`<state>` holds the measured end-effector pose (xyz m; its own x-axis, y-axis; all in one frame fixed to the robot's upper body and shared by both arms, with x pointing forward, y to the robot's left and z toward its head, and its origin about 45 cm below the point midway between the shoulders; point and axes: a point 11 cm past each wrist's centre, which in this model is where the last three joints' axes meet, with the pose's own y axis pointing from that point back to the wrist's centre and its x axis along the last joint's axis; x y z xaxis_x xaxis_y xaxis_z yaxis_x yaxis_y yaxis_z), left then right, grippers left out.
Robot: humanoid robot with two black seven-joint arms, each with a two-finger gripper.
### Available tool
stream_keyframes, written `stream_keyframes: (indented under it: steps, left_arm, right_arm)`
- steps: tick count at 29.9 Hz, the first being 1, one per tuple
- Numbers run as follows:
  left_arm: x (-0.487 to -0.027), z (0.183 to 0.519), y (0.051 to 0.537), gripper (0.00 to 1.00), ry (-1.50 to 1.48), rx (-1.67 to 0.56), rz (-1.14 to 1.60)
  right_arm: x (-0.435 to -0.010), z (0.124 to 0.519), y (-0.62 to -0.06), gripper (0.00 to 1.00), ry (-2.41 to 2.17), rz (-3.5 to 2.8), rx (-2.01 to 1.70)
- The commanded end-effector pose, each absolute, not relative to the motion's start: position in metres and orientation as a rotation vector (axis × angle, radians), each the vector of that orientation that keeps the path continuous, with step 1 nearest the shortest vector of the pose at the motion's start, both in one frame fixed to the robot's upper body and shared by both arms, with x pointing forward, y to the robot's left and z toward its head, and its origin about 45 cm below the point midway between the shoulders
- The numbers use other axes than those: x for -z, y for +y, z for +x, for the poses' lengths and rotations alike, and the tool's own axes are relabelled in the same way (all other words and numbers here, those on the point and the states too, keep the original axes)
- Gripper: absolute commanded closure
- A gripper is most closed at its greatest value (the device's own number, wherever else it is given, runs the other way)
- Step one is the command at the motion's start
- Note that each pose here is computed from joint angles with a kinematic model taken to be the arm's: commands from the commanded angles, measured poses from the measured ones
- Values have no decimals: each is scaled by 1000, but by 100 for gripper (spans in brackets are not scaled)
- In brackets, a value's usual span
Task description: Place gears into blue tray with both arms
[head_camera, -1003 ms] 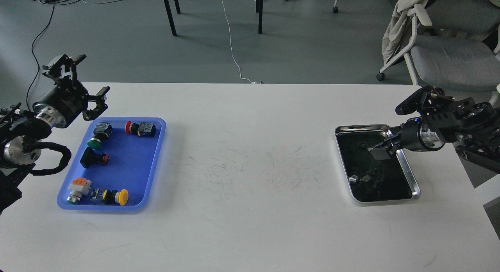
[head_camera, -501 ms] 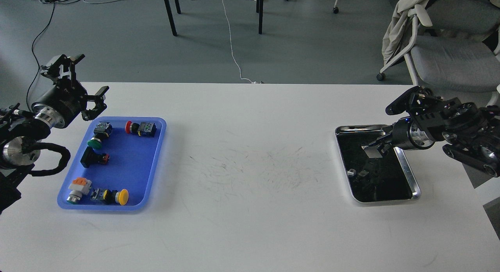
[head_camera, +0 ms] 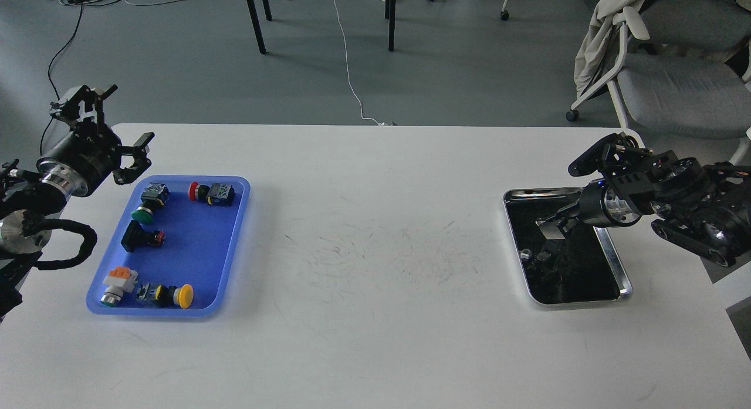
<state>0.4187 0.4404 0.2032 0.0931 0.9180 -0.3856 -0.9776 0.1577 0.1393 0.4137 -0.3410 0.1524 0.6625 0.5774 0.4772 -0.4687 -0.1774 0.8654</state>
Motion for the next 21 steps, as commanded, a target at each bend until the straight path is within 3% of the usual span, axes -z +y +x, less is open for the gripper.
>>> stream_keyframes:
  steps: [1, 6, 21]
  left_arm:
    - [-203, 418, 441, 1, 430, -1415, -168]
    - [-203, 418, 441, 1, 429, -1412, -167]
    - [-203, 417, 442, 1, 429, -1415, -167]
  right_arm:
    - [-149, 413, -339, 24, 102, 1482, -931]
    - [-144, 410, -341, 26, 108, 1486, -919]
    - [-138, 412, -337, 45, 112, 1478, -917]
